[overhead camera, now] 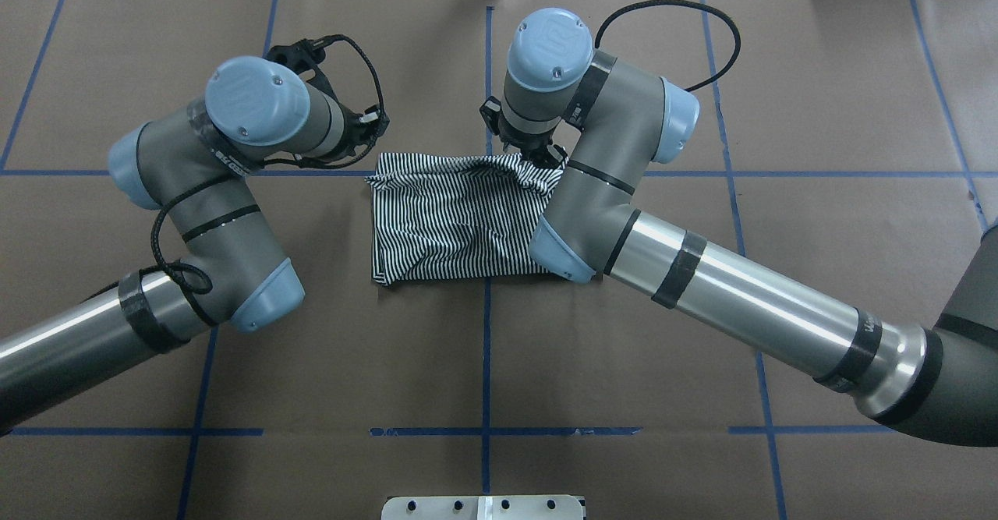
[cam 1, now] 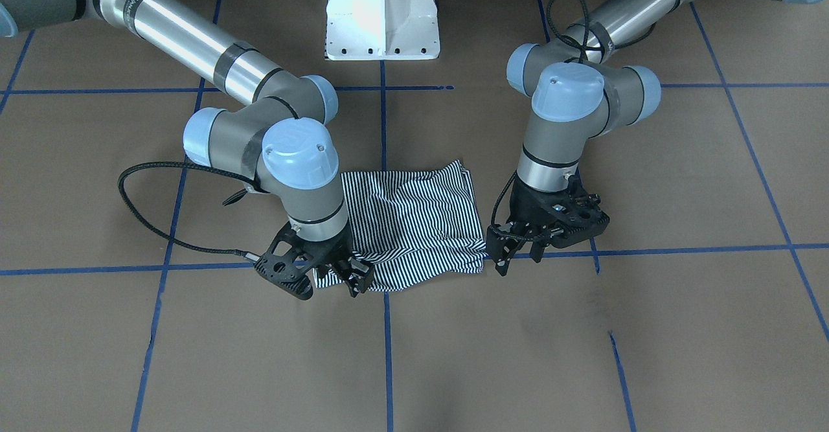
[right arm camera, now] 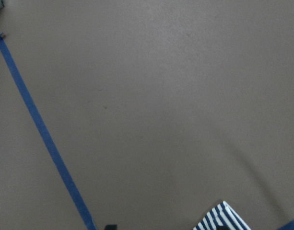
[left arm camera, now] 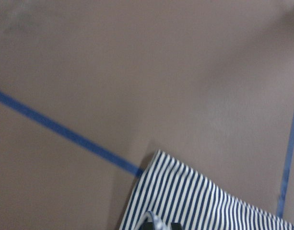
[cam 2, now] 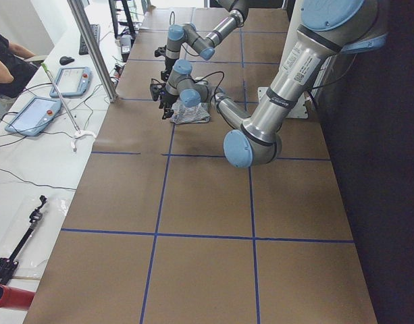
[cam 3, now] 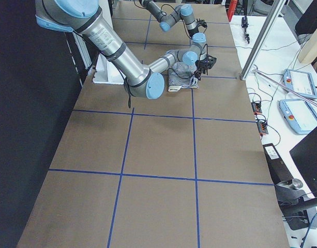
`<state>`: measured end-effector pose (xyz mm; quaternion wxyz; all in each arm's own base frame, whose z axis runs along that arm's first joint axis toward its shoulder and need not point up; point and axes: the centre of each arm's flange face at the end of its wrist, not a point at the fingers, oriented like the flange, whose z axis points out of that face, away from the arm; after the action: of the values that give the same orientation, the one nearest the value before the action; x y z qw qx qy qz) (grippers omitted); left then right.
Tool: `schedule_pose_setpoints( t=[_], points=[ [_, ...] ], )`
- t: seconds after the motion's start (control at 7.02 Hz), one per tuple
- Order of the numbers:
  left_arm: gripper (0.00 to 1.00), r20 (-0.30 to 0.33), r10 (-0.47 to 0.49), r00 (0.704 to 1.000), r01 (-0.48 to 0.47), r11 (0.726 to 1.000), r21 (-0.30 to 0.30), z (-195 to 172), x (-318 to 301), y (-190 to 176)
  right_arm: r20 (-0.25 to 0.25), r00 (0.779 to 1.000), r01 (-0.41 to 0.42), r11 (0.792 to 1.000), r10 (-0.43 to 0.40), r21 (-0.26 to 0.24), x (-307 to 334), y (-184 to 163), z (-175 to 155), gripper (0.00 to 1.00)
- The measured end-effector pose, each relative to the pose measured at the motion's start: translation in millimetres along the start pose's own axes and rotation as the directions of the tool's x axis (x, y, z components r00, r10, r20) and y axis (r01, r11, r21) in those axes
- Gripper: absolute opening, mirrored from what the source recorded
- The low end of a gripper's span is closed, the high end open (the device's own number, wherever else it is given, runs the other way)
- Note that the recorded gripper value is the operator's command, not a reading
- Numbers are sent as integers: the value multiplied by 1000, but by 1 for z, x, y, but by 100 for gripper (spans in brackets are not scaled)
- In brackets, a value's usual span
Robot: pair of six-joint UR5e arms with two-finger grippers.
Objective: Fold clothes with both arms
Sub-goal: 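Release the shirt and raise both grippers away from it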
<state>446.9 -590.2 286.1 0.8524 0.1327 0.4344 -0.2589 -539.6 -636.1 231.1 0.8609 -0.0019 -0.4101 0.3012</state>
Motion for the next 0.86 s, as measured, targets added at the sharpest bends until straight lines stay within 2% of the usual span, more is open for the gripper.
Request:
schedule_pose_setpoints(
  t=[0.14, 0.43, 0.86],
  points=[
    [100, -12, 7, 1000, -7, 1000, -24, -1, 0, 0, 6, 1000, 27, 999, -27, -20, 0, -10, -6, 100],
    [100, -50, 29, 998, -33, 995, -98, -21, -4, -2, 6, 993, 116, 992, -116, -50, -1, -7, -22, 100],
    [100, -73, 52, 996, -61, 990, -128, -40, -25, 8, -31, 959, 280, 958, -282, -57, 30, -17, -34, 100]
  ],
)
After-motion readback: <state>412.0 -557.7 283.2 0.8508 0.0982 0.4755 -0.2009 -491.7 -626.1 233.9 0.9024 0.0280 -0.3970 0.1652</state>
